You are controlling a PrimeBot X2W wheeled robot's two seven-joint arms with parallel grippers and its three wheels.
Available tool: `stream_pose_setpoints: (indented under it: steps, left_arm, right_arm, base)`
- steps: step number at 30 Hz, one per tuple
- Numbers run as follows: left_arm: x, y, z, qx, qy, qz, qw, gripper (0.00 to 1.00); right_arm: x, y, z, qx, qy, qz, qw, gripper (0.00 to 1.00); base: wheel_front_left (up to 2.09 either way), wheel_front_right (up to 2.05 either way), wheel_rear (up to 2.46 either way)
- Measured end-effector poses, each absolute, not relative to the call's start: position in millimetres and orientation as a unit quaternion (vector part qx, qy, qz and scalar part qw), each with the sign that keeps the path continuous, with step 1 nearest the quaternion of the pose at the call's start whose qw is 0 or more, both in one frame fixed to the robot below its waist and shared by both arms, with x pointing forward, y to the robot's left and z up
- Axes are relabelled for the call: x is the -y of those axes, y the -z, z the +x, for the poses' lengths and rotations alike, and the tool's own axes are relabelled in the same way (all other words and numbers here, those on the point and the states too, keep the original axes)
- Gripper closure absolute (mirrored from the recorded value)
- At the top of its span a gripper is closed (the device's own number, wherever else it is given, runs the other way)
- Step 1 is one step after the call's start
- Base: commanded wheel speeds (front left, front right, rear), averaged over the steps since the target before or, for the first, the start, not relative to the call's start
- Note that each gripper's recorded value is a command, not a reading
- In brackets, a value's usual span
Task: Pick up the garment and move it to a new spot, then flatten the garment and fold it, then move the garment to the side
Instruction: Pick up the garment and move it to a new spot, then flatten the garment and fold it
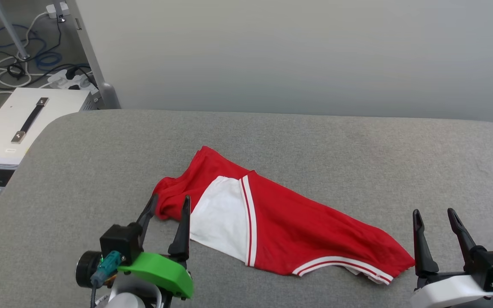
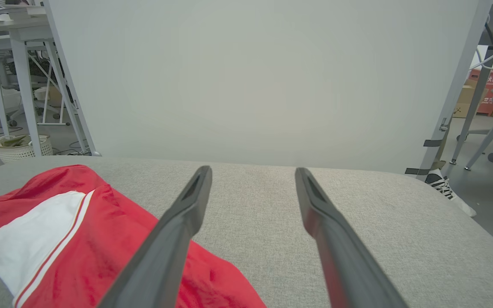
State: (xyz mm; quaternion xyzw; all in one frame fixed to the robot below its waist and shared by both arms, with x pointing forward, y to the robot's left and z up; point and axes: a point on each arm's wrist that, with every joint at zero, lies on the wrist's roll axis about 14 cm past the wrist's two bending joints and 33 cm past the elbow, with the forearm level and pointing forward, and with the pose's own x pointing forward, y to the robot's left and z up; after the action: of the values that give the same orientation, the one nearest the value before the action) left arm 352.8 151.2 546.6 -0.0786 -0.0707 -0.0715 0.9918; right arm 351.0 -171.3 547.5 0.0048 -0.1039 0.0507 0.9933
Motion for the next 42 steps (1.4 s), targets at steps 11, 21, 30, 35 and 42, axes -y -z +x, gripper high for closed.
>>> stream_pose_setpoints:
  steps: [11,21,30,35,42]
  left_arm:
    - [-163,-519,336,0.045,0.037,-0.092,0.994,0.0]
    - [-156,-466,341,-0.08,0.046,-0.092,0.992,0.0]
    - [-149,-427,364,-0.28,0.085,-0.039,0.955,0.0]
    - [-151,-426,386,-0.319,0.078,-0.018,0.944,0.0]
    - [-153,-399,396,-0.37,0.072,-0.002,0.926,0.0]
  right_arm:
    - [170,-545,347,0.1,-0.053,0.01,0.994,0.0]
    - [172,-538,351,0.09,-0.049,0.001,0.995,0.0]
    - [168,-519,364,0.06,-0.056,-0.003,0.997,0.0]
    - [166,-513,375,0.051,-0.059,-0.004,0.997,0.0]
    - [173,-500,380,0.032,-0.049,-0.007,0.998,0.0]
  base:
    - [0.0,0.0,0.0]
    - [0.0,0.0,0.0]
    - [0.0,0.0,0.0]
    - [0.0,0.0,0.0]
    - [0.0,0.0,0.0]
